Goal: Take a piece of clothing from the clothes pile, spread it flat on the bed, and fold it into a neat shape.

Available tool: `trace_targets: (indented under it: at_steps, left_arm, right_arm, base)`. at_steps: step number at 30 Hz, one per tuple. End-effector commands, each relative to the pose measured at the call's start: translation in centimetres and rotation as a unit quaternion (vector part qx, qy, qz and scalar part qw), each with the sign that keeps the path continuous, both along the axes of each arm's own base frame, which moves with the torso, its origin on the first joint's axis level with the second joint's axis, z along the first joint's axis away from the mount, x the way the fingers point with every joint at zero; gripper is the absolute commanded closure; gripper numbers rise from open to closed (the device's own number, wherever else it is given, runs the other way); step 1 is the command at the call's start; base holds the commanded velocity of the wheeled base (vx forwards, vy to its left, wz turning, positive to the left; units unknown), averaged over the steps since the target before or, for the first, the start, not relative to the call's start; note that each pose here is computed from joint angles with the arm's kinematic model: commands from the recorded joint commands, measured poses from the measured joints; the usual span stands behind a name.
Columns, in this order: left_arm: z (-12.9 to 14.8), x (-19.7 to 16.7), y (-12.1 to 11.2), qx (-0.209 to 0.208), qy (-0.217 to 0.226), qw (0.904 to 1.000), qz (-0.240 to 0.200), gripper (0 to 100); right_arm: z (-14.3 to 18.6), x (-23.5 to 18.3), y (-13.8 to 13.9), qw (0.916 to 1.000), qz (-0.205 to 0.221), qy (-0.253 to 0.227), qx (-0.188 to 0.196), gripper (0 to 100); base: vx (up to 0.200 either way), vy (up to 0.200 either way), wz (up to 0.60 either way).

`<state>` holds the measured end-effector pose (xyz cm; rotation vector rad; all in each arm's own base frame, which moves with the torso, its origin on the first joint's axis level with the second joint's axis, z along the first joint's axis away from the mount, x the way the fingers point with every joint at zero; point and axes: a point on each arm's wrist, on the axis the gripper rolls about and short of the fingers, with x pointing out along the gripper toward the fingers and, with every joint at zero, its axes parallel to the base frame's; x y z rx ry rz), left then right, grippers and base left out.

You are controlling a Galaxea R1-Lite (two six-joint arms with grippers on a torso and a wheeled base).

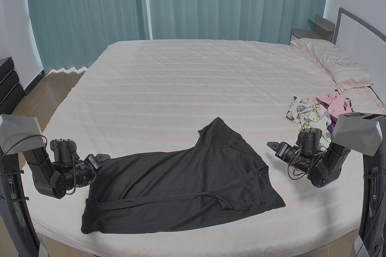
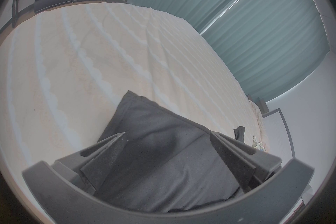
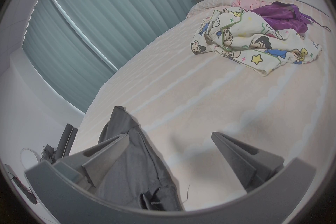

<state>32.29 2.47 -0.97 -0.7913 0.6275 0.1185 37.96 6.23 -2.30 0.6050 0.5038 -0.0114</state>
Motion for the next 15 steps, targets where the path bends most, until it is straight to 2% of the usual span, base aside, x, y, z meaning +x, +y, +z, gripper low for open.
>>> trace_targets:
  at_steps: [1,4,9,15]
  left_arm:
    - [0.07,0.09,0.07,0.001,-0.002,1.0000,0.001,0]
    - [0.18,0.36,0.17,0.005,-0.007,0.9999,0.006,0]
    - [0.00,0.77,0.42,0.034,-0.017,0.9983,0.044,0]
    - [-0.40,0.71,0.62,0.056,-0.023,0.9971,0.045,0]
  right_arm:
    - [-0.15,-0.02,0.08,1.0000,0.001,0.002,-0.001,0]
    - [-0.15,-0.03,0.14,1.0000,0.002,0.002,-0.001,0]
    - [-0.15,-0.03,0.14,1.0000,0.002,0.002,-0.001,0]
    - [-0.15,-0.07,0.38,1.0000,0.005,0.002,-0.001,0]
  base:
    - [0.000,0.000,0.00]
    - [0.000,0.000,0.00]
    - [0.000,0.000,0.00]
    - [0.000,0.000,0.00]
